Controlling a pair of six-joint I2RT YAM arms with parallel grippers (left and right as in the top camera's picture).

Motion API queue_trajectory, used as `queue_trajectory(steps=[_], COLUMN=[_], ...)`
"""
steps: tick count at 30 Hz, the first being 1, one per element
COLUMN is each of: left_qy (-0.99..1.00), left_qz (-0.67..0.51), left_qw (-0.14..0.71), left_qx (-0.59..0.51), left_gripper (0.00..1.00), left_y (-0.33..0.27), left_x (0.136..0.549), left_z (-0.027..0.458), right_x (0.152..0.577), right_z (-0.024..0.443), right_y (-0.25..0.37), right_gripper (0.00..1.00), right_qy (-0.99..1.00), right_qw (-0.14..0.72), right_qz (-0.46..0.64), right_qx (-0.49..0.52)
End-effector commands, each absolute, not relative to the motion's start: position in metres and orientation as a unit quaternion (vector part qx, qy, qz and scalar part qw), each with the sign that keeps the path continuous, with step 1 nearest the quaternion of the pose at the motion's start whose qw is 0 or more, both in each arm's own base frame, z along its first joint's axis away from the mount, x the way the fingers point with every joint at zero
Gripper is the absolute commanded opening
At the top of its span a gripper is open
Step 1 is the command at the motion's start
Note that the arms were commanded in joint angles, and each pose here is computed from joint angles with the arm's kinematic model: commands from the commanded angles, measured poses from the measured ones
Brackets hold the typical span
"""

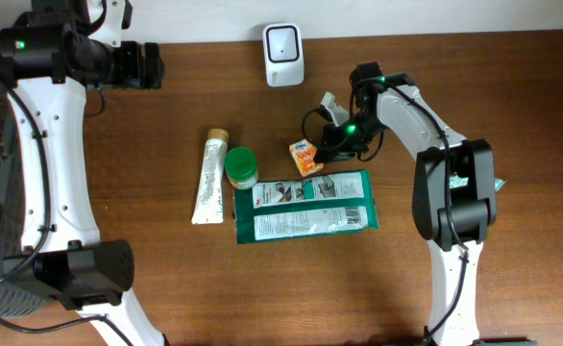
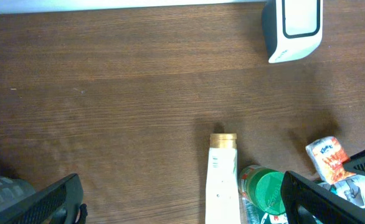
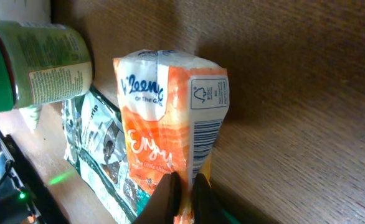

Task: Scan the item barcode
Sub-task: 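Reach the right gripper to the orange Kleenex pack and grasp it, then lift the Kleenex pack with the right gripper toward the scanner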

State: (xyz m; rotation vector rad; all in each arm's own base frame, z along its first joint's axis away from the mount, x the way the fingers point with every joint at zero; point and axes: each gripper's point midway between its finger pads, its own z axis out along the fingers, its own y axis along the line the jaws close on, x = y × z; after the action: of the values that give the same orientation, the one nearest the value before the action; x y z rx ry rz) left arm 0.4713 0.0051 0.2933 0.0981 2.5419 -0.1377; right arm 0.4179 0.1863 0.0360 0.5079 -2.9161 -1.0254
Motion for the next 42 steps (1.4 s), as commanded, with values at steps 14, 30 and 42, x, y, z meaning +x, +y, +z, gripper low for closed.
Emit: queue_trajectory(steps=[14,30,42], left_qy=[0.951,0.951,0.951], left_qz=[-0.053,-0.053,-0.053], left_qw=[0.3,0.3,0.3], left_qx=[0.047,0.047,0.047], left_gripper=[0.99,0.99,0.99], left_y=[0.003,0.003,0.003], left_x=[0.47,0.47,0.47], left_z=[0.299,0.299,0.299], right_x=[0.408,0.388,0.443], right_z=[0.075,-0.005,-0.001], right_y=[0.238,0.192,0.136], right_gripper=[0.04,0.04,0.04], right_qy=[-0.965,-0.998,-0.99], right_qw=[0.039,0.045,-0.003], right_qz=[-0.245,-0.045,-0.116], right_qx=[0.085,0.0,-0.086])
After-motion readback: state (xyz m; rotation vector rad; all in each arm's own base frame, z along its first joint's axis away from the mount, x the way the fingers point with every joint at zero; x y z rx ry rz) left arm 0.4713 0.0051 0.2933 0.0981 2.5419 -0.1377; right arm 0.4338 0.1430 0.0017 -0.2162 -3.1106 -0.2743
